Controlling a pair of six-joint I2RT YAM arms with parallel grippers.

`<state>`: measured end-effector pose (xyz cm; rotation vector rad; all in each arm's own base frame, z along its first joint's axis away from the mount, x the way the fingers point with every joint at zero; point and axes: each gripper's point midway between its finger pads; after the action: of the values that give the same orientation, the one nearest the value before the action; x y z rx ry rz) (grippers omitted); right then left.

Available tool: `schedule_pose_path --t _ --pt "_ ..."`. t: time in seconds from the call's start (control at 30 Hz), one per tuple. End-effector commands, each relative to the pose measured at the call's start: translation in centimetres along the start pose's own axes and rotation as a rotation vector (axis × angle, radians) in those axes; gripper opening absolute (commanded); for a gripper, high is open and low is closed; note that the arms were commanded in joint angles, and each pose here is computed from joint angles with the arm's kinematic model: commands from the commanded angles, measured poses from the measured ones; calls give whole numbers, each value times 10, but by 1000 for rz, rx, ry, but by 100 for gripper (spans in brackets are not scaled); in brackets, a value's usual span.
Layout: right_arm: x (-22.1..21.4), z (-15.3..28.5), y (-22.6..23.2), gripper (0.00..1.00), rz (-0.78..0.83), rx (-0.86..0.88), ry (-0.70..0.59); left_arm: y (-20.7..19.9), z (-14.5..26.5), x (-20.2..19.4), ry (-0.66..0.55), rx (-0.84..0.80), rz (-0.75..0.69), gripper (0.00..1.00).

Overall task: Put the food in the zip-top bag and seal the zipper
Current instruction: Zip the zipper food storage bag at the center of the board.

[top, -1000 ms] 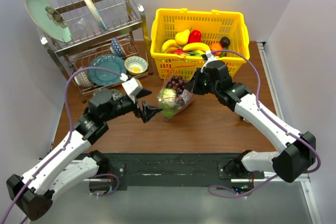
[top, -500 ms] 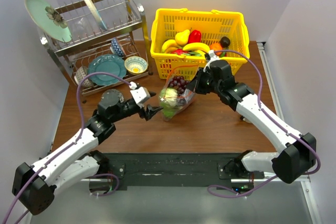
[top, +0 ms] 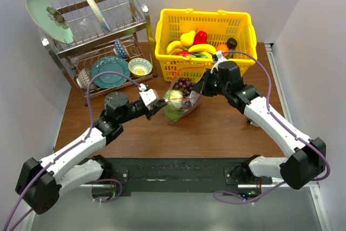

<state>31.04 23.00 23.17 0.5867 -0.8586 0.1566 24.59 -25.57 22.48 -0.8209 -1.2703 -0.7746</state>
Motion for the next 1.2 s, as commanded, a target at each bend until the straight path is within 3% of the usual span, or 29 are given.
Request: schedule_pose_path --t 0.0,0.03,0.37,0.5,0.93,1.17 --pt "15 10 12 0 2 59 -63 4 -3 20 -50 10 -68 6" --pt "15 10 12 0 4 59 -63 5 -2 21 -50 18 -74 0" --pt "8 14 10 0 31 53 -46 5 5 31 -67 38 -95 0" --pt "6 15 7 8 47 45 -39 3 7 33 -74 27 -104 0" --pt "18 24 1 20 168 3 -67 -6 10 35 -64 -22 -158 0" --pt "40 45 -4 25 234 -59 -142 -6 10 33 -53 -26 -175 0"
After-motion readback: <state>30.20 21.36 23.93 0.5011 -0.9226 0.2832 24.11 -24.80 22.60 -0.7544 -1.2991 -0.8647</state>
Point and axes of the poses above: each gripper's point midway between its finger pads, its own z axis back along the fingers, its own y axis along the line the jaws close on, x = y × z, and after that the axes turned 12 degrees about z, right-handed
